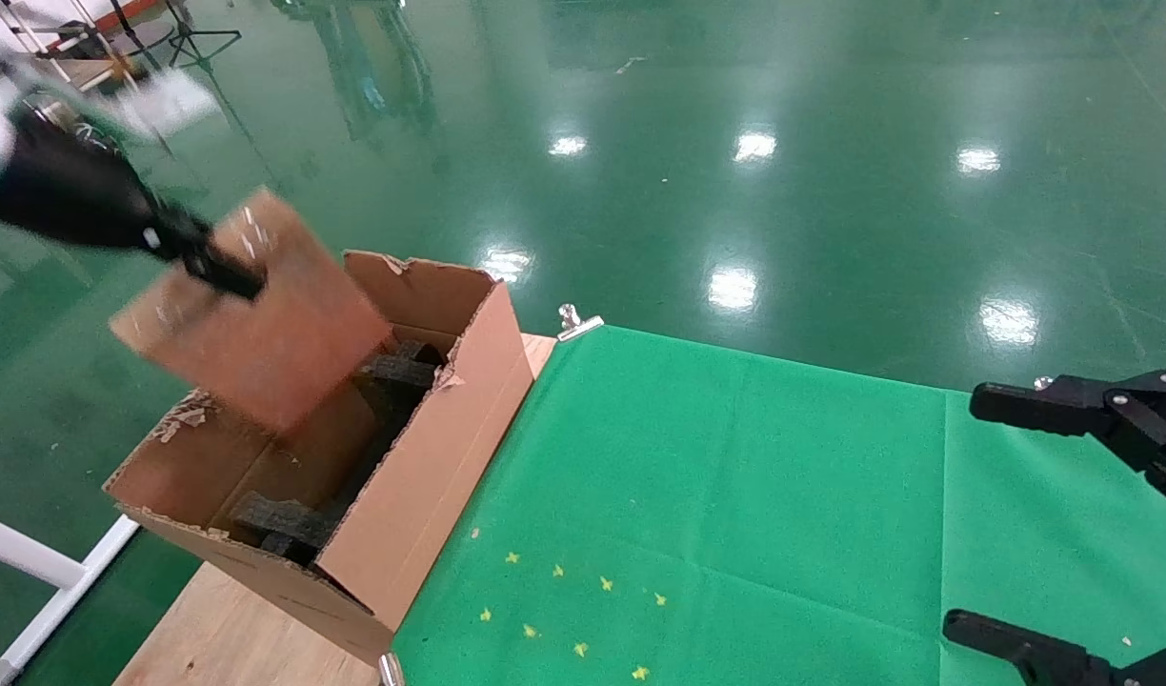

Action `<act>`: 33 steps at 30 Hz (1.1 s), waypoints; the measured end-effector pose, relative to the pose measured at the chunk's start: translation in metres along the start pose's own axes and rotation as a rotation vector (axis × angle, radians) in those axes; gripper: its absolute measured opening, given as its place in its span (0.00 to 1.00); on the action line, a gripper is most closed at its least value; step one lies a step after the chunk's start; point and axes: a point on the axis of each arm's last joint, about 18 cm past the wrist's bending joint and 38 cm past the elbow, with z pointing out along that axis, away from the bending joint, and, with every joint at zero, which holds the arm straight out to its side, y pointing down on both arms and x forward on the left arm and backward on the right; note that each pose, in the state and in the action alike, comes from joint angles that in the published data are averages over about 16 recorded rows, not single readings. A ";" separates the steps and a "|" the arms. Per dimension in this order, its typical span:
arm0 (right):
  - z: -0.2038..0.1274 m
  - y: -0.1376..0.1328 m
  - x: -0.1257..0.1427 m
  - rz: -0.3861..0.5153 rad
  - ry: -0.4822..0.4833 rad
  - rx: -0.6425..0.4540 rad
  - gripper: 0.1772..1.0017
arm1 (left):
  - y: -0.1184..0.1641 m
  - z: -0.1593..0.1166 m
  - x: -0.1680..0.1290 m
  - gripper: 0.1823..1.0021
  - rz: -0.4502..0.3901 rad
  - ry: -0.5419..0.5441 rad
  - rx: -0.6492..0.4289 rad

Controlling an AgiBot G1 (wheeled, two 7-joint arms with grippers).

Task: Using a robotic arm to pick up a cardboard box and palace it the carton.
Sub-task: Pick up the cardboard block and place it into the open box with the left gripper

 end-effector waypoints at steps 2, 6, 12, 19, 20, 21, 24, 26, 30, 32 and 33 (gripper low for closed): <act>0.000 0.000 0.000 0.000 0.000 0.000 1.00 | 0.010 0.016 -0.004 0.19 -0.014 -0.001 -0.034; 0.000 0.000 0.000 0.000 0.000 0.000 1.00 | 0.027 0.045 -0.009 0.19 -0.043 -0.004 -0.082; 0.000 0.000 0.000 0.000 0.000 0.000 1.00 | 0.042 0.074 -0.019 0.19 -0.076 -0.030 -0.115; 0.000 0.000 0.000 0.000 0.000 0.000 1.00 | 0.054 0.097 -0.032 0.18 -0.125 -0.083 -0.144; 0.000 0.000 0.000 0.000 0.000 0.000 1.00 | 0.056 0.101 -0.033 0.18 -0.133 -0.091 -0.149; 0.000 0.000 0.000 0.000 0.000 0.000 1.00 | 0.058 0.104 -0.034 0.18 -0.141 -0.098 -0.154; 0.000 0.000 0.000 0.000 0.000 0.000 1.00 | 0.063 0.115 -0.036 0.18 -0.164 -0.120 -0.170; 0.000 0.000 0.000 0.000 0.000 0.000 1.00 | 0.067 0.122 -0.037 0.18 -0.176 -0.137 -0.178; 0.000 0.000 0.000 0.000 0.000 0.000 1.00 | 0.075 0.137 -0.038 0.18 -0.195 -0.172 -0.188; 0.000 0.000 0.000 0.000 0.000 0.000 1.00 | 0.080 0.144 -0.038 0.18 -0.200 -0.188 -0.190; 0.000 0.000 0.000 0.000 0.000 0.000 1.00 | 0.083 0.147 -0.038 0.18 -0.202 -0.195 -0.192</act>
